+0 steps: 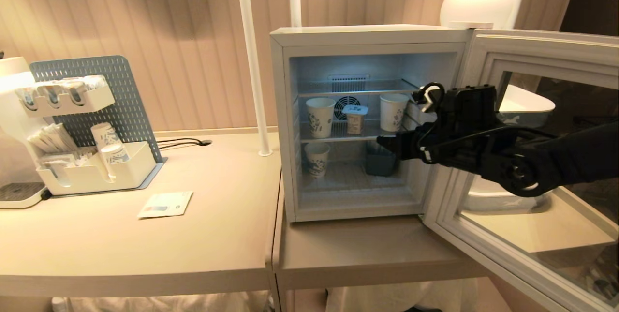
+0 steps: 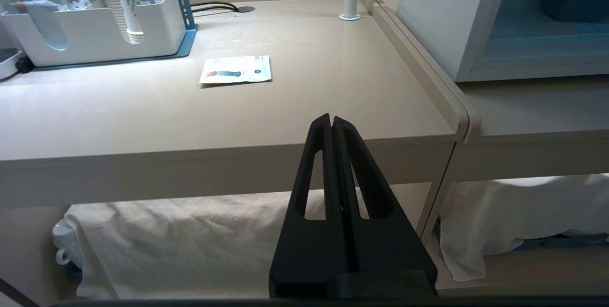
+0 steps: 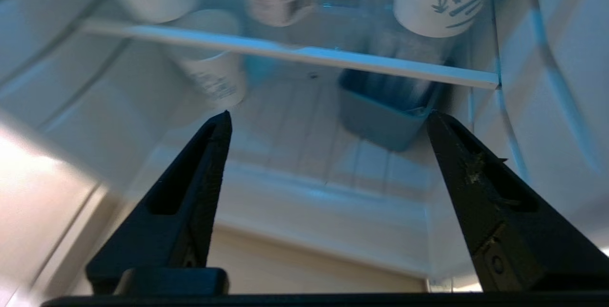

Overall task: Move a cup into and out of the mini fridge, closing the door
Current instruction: Take the yoghurt out of the freezer

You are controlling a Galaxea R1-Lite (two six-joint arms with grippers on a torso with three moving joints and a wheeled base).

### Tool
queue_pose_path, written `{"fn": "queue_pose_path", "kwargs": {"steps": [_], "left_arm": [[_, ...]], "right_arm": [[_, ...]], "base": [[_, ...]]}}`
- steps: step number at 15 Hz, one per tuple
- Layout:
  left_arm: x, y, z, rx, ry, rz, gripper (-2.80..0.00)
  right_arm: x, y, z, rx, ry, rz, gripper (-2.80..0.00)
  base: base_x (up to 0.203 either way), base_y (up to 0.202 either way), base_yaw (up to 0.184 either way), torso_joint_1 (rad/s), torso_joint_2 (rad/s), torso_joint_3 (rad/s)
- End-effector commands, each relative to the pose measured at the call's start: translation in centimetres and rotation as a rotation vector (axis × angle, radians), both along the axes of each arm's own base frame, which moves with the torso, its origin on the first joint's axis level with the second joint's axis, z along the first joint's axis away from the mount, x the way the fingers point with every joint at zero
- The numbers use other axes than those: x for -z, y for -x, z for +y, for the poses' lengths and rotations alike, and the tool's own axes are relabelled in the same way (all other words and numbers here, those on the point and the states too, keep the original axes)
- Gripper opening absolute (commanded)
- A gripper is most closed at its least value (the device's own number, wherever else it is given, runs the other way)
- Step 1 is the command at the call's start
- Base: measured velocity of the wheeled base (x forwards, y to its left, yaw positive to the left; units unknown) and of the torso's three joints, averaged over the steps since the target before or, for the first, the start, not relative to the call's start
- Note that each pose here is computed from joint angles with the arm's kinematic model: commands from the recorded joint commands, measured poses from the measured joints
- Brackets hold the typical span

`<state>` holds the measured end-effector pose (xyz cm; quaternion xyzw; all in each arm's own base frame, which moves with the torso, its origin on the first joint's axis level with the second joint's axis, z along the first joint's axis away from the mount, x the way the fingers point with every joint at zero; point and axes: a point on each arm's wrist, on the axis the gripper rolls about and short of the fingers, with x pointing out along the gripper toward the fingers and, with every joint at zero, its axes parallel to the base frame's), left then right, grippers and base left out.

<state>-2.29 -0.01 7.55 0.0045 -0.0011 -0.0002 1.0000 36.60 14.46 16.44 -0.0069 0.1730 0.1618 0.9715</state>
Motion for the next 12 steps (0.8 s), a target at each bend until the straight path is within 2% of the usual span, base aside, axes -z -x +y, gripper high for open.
{"fn": "queue_pose_path", "kwargs": {"steps": [1,4,8,12], "left_arm": [[0.0,0.0,0.0,0.000,0.000,0.001,-2.80],[0.0,0.0,0.0,0.000,0.000,0.002,-2.80],[0.0,0.0,0.0,0.000,0.001,0.001,-2.80],[0.0,0.0,0.0,0.000,0.001,0.001,-2.80]], "right_arm": [[2.1,-1.4,1.9,0.017,0.017,0.025,0.00],[2.2,-2.8,3.7,0.133,0.006,-0.002,0.00],[1.7,-3.9,5.0,0.164,0.009,-0.009,0.00],[2.3,-4.3,6.4,0.162,0.015,-0.001,0.00]], "base": [[0.000,0.000,0.000,0.000,0.00,0.000],[0.000,0.000,0.000,0.000,0.00,0.000],[0.000,0.000,0.000,0.000,0.00,0.000],[0.000,0.000,0.000,0.000,0.00,0.000]]}}
